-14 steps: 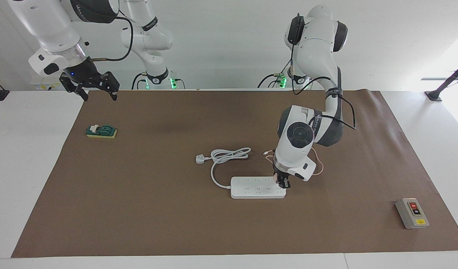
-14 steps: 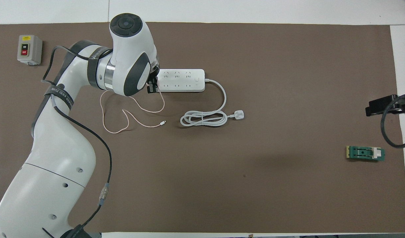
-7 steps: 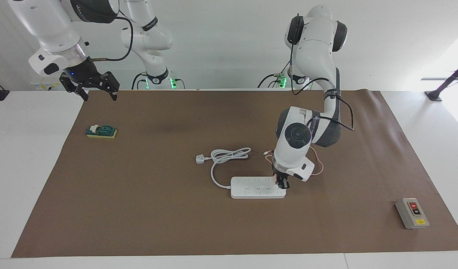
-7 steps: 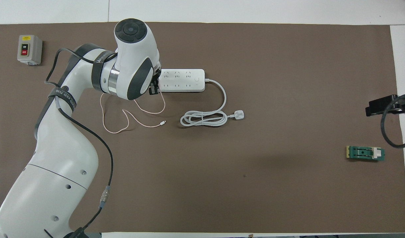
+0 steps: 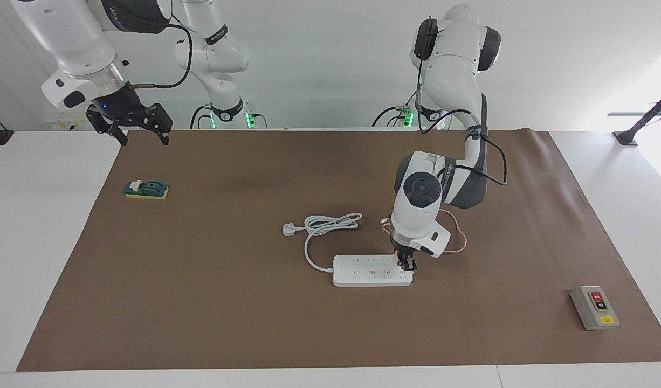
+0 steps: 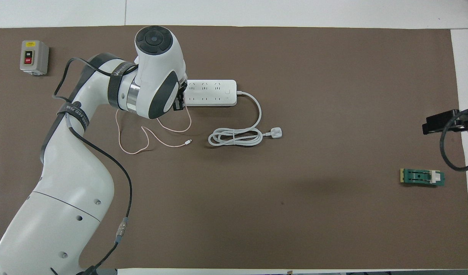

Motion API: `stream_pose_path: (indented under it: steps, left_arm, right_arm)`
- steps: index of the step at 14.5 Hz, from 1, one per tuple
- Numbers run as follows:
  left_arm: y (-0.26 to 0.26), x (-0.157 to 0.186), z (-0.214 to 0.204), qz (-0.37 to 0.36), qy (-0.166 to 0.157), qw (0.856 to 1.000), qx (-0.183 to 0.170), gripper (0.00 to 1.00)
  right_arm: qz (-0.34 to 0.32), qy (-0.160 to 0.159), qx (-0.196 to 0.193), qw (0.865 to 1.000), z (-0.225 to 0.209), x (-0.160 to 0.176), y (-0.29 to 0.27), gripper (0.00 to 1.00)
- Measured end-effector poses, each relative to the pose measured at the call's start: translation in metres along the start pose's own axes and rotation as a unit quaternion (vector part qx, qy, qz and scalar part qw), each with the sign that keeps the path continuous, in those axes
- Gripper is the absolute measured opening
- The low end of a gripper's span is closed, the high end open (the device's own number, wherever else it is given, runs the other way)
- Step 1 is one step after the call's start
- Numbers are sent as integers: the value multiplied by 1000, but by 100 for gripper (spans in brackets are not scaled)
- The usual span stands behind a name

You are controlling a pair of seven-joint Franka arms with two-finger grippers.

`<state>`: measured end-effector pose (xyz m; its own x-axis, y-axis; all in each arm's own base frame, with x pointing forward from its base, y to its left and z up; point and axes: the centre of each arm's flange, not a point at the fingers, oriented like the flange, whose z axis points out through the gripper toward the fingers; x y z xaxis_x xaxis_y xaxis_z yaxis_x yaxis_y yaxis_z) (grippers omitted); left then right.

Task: Plug charger into power strip
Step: 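Push the charger prongs into the strip socket with the left gripper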

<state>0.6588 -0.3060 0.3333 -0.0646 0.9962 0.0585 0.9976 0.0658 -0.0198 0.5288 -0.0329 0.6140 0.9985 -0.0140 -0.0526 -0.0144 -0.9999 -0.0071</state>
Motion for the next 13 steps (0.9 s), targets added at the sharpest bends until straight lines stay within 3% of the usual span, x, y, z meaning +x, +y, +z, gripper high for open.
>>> stream_pose_path:
  steps: [4,8,13]
  left_arm:
    - [-3,0,0,-5,1,1000,-8,32]
    - [-15,-2,1,-5,5,999,-39,32]
    - [-16,-2,1,-2,6,999,-43,32]
  right_arm:
    - [0,0,0,1000,0,0,0,100]
    - [0,0,0,1000,0,0,0,100]
    - [0,0,0,1000,0,0,0,100]
